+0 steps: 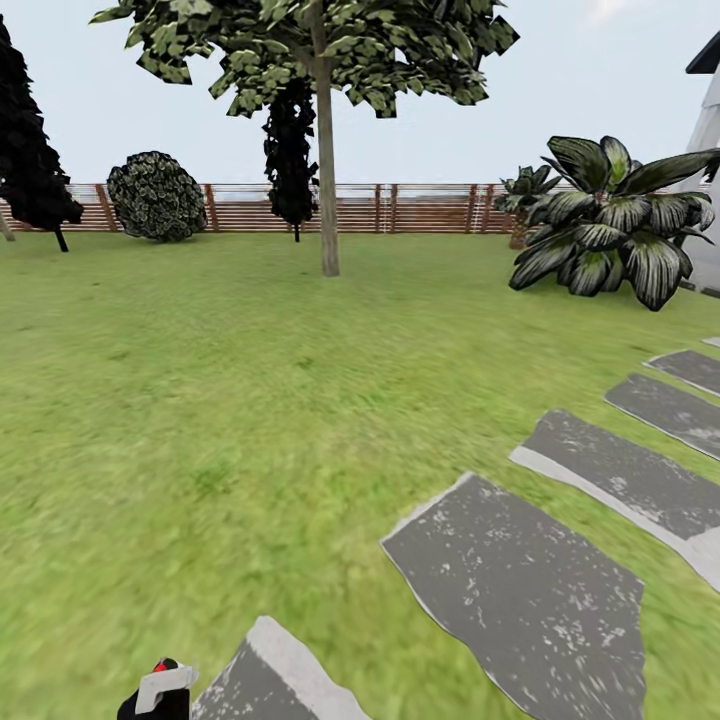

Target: In the garden, pick up the pesticide atomizer on the floor and spray pesticide onto both trees until each tree trunk is fully covered.

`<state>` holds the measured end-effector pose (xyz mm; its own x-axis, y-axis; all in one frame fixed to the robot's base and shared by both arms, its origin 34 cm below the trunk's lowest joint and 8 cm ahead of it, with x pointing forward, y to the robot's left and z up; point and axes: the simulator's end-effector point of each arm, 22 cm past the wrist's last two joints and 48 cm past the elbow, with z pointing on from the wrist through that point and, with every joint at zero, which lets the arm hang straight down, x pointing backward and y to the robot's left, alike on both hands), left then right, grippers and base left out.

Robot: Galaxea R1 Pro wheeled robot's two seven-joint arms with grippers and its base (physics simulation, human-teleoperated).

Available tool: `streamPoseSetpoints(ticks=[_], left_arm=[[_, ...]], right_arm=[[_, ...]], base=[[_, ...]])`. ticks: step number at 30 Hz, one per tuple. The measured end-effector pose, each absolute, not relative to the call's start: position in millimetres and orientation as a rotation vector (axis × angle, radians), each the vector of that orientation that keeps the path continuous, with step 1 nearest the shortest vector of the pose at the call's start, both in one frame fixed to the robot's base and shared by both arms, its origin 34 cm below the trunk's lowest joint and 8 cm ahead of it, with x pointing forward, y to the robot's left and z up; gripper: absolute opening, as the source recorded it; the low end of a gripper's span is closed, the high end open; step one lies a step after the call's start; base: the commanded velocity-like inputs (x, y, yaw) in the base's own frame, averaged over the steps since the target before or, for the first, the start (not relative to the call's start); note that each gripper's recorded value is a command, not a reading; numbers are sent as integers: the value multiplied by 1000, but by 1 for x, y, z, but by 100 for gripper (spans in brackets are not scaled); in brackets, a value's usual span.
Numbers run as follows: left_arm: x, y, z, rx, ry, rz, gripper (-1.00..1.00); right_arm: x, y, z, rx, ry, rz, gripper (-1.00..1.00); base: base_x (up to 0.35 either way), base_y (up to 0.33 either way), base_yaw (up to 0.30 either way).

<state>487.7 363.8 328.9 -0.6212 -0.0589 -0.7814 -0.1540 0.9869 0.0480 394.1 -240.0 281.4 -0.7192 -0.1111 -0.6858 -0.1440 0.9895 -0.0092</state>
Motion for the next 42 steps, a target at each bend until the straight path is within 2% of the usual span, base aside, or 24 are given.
streamPoseSetpoints(ticks=[42], left_arm=[[488,364,330,-148,2238,138,-100]], right_arm=[[394,-240,281,-177,2380,58,100]], base=[[309,152,0]])
